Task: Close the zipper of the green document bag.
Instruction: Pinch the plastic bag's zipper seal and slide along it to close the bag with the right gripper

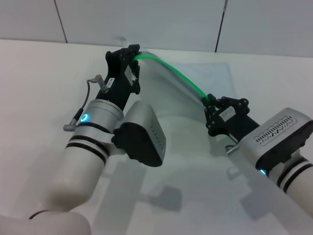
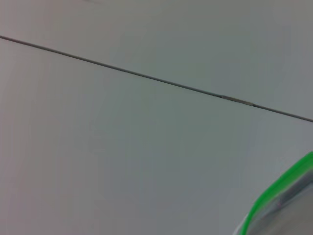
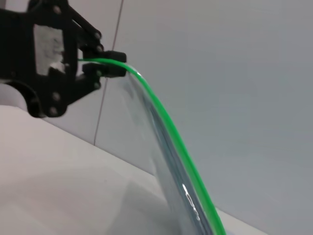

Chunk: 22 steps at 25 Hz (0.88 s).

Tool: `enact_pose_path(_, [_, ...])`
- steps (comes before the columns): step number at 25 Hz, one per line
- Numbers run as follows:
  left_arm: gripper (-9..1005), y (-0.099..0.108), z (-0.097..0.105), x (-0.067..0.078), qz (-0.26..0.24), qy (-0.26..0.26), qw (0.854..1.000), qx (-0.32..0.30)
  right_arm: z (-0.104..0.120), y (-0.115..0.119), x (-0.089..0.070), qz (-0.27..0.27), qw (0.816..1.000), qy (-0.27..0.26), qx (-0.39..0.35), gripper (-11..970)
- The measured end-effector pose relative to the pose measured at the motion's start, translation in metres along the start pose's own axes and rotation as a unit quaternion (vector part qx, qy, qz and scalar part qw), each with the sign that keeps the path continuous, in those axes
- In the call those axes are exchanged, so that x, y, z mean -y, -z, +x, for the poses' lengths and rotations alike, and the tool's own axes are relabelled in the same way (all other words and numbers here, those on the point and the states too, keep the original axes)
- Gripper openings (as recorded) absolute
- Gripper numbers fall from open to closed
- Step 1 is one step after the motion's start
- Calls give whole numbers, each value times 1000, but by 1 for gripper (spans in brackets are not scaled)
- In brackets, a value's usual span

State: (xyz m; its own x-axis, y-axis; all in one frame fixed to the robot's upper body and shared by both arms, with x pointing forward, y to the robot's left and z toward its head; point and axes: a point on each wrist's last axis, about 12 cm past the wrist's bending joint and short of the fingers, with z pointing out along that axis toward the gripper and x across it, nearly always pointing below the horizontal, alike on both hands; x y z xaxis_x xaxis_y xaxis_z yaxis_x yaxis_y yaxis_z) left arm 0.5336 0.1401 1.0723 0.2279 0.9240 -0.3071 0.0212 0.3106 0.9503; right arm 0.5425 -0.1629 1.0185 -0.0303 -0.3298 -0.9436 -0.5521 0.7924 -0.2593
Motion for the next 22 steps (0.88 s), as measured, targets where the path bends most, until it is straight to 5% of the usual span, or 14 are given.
enact_pose_path(22, [51, 0, 0, 1, 4, -1, 1000, 1, 15, 5, 18, 33, 999, -1, -35, 113])
